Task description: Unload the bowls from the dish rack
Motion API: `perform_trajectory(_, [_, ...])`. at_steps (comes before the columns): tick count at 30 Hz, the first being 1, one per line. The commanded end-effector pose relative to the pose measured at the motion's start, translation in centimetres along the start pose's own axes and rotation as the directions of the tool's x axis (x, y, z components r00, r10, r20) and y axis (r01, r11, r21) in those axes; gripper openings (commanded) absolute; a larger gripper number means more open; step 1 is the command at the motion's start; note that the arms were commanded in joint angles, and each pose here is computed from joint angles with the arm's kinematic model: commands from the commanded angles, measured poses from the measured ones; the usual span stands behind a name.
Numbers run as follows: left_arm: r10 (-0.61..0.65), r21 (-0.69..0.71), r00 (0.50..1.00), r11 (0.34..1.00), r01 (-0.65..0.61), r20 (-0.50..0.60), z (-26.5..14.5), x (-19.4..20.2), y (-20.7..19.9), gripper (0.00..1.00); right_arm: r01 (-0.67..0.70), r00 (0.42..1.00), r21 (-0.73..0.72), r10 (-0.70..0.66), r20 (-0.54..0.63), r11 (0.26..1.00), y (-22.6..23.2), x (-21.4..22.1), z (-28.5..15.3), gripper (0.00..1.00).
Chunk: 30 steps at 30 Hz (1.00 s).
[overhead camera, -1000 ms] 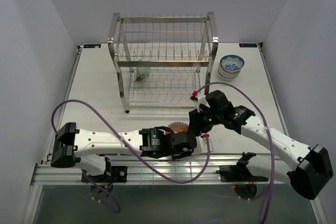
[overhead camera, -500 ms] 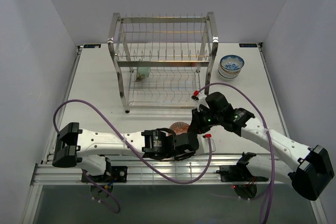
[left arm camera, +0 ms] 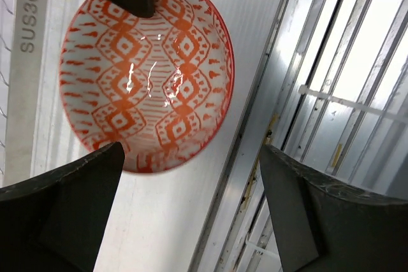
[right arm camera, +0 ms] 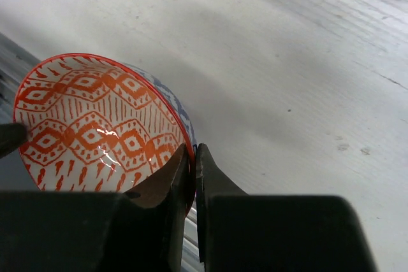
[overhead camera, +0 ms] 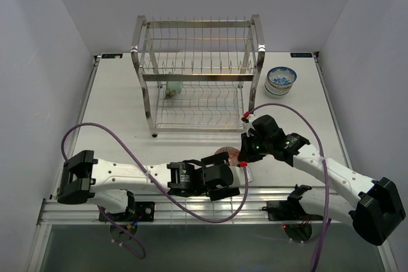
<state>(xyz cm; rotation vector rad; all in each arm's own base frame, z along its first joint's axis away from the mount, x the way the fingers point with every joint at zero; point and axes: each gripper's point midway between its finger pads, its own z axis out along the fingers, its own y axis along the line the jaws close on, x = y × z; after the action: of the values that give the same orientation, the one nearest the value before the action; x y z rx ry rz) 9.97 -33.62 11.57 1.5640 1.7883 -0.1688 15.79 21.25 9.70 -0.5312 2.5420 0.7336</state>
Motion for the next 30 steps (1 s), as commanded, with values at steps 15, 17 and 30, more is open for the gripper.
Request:
perform_trajectory(15, [-0.403,-0.118,0.893,0.895,0.431,0.2,-3.1,1.4,8.9,0.98,-0.578,0.809,0.336,0.471,0.352,0.743,-18.5,-1.8,-5.5,0.08])
perform_trajectory(17, [-0.433,-0.131,0.881,0.878,0.46,0.194,-2.9,2.0,10.1,0.98,-0.602,0.792,0.343,0.487,0.369,0.721,-19.5,-2.5,-5.9,0.08])
perform_trajectory(30, [-0.56,-0.324,0.806,0.739,0.591,0.192,-1.2,7.9,17.6,0.98,-0.678,0.724,0.37,0.489,0.486,0.635,-24.9,-8.0,-7.1,0.08])
